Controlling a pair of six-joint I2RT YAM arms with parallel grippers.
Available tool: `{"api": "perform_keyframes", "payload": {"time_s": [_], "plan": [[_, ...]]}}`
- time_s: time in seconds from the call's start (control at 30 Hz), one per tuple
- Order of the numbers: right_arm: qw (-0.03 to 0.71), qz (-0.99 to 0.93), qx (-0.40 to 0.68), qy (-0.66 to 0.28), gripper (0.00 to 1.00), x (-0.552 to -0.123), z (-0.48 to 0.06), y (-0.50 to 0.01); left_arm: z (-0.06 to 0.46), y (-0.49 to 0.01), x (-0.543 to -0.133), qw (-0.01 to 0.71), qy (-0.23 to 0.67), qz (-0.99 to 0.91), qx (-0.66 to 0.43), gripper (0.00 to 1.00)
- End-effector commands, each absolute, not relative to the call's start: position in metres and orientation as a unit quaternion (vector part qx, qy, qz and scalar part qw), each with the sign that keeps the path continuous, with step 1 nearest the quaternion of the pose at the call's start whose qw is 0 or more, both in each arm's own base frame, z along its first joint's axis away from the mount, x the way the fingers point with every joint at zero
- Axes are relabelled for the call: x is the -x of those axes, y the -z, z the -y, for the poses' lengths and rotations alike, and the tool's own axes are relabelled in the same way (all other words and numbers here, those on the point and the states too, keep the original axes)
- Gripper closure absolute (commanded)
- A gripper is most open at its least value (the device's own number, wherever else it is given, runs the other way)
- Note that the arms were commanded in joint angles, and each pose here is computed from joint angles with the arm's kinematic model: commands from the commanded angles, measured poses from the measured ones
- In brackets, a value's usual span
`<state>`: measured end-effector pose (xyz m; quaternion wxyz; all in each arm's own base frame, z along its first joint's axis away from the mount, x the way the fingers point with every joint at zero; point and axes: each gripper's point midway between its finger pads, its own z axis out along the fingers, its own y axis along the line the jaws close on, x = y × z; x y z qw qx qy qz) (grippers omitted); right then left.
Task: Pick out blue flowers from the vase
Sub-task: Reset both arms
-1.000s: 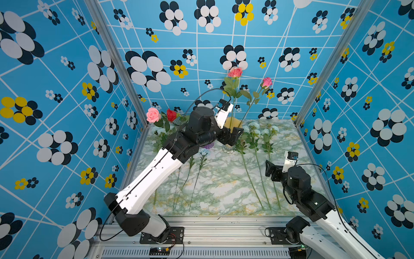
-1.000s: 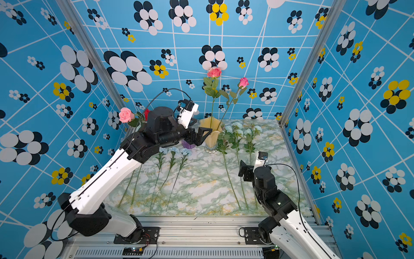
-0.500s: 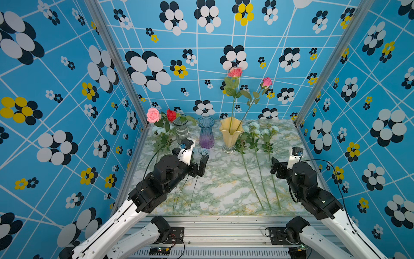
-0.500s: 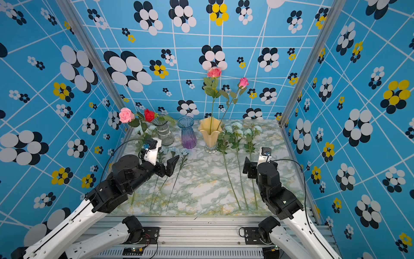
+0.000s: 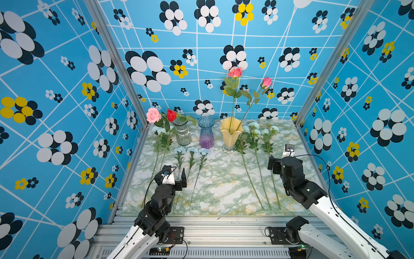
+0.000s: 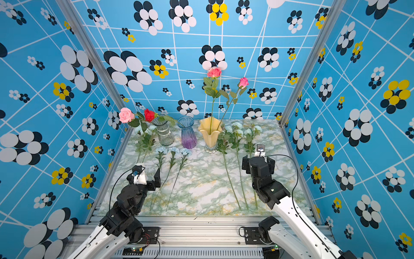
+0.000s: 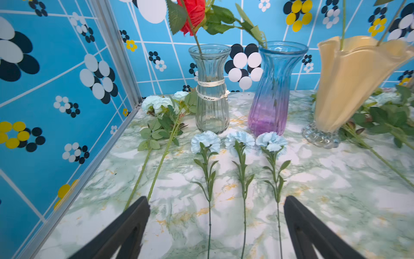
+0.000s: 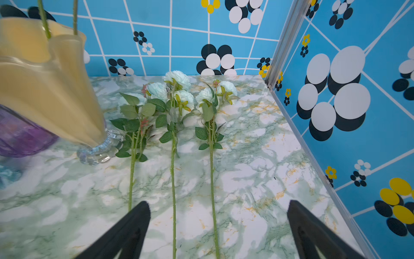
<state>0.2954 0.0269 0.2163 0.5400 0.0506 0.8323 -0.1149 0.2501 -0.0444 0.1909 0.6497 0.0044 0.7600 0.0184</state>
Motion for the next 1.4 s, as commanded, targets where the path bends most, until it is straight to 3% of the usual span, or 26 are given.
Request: {"api": "perform_keyframes", "payload": {"time_s": [0.0, 0.27, 0.47, 0.77, 1.1, 1.37], "plan": [[0.563, -0.808, -0.089, 0.152, 0.01, -0.304, -0.005, -0.213, 0.028, -0.213, -0.264, 0.691, -0.07, -0.72, 0.011, 0.0], [0.532, -0.809, -0.125, 0.217, 0.01, -0.324, 0.035, -0.177, 0.012, -0.17, -0.308, 0.665, -0.137, -0.734, -0.004, 0.0], [0.513, -0.818, -0.141, 0.221, 0.01, -0.34, 0.058, -0.146, -0.009, -0.138, -0.336, 0.64, -0.027, -0.767, 0.036, 0.0], [0.512, -0.837, -0.12, 0.15, 0.01, -0.377, 0.066, -0.112, -0.012, -0.108, -0.375, 0.648, 0.035, -0.76, 0.033, 0.0], [0.534, -0.841, -0.071, 0.054, 0.01, -0.386, 0.031, -0.112, 0.0, -0.105, -0.379, 0.626, 0.065, -0.777, 0.0, 0.0], [0.543, -0.834, -0.076, 0.064, 0.01, -0.395, 0.032, -0.098, 0.019, -0.106, -0.377, 0.628, 0.068, -0.774, -0.042, 0.0]]}}
